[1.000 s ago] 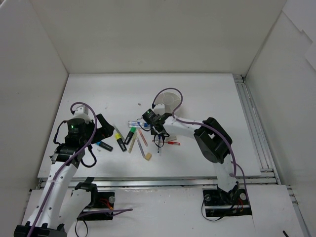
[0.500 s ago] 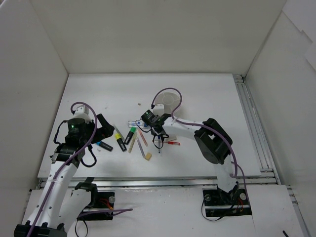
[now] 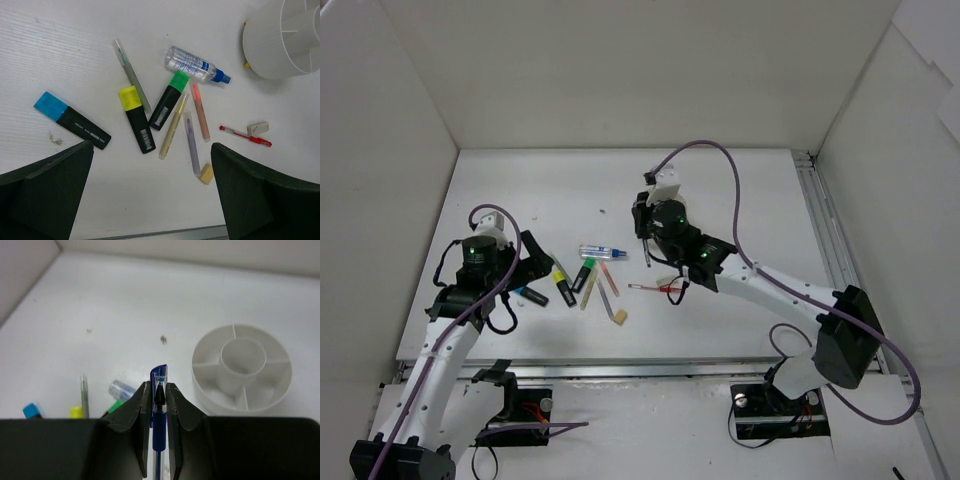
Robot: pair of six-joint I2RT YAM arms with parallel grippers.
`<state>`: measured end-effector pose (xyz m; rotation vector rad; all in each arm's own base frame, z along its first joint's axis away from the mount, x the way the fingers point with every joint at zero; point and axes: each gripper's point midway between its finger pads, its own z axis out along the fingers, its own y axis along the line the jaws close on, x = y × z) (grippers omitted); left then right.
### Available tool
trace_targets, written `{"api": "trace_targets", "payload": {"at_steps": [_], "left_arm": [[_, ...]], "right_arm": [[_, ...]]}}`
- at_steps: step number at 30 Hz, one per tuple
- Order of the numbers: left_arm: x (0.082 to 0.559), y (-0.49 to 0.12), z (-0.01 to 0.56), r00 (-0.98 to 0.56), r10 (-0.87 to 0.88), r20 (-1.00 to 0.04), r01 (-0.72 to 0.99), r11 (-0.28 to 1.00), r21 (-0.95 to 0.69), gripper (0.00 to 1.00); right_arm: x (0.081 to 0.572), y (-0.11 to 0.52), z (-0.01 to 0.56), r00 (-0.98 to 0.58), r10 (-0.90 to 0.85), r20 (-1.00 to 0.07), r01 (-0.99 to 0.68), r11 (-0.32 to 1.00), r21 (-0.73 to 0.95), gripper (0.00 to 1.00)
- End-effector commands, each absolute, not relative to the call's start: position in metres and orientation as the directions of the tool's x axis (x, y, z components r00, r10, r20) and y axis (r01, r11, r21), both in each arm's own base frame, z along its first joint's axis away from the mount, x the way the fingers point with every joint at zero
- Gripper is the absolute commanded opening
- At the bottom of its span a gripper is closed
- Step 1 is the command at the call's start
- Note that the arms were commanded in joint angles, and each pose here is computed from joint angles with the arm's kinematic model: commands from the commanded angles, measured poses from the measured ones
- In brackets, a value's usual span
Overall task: Sort the stationery into containers
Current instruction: Place the pen in the storage box.
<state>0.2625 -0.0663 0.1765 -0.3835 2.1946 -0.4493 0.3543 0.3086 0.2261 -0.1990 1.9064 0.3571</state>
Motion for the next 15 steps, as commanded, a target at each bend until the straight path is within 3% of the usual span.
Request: {"api": "trace_targets", "payload": {"at_steps": [1, 10, 15], "left_arm": [[0.277, -0.07, 0.204, -0.547, -0.401, -0.735, -0.053, 0.893, -0.447, 1.0], [0.283, -0.07, 0.218, -0.514, -0.391, -0.763, -0.027, 0.897, -0.442, 1.0], [0.289, -0.07, 0.225, -0.497, -0.381, -0.78, -0.011, 0.901, -0.433, 1.0]], "right_arm": [[0.385, 0.3, 0.324, 0.049, 0.19, -0.98, -0.45, 0.88, 0.148, 0.0], [0.454, 0.254, 0.362, 0.272, 0.301, -0.914, -0.424, 0.89, 0.166, 0.0], [0.487, 0.248, 0.354, 0.337, 0.243, -0.91, -0.349, 0.93, 0.119, 0.0]]}}
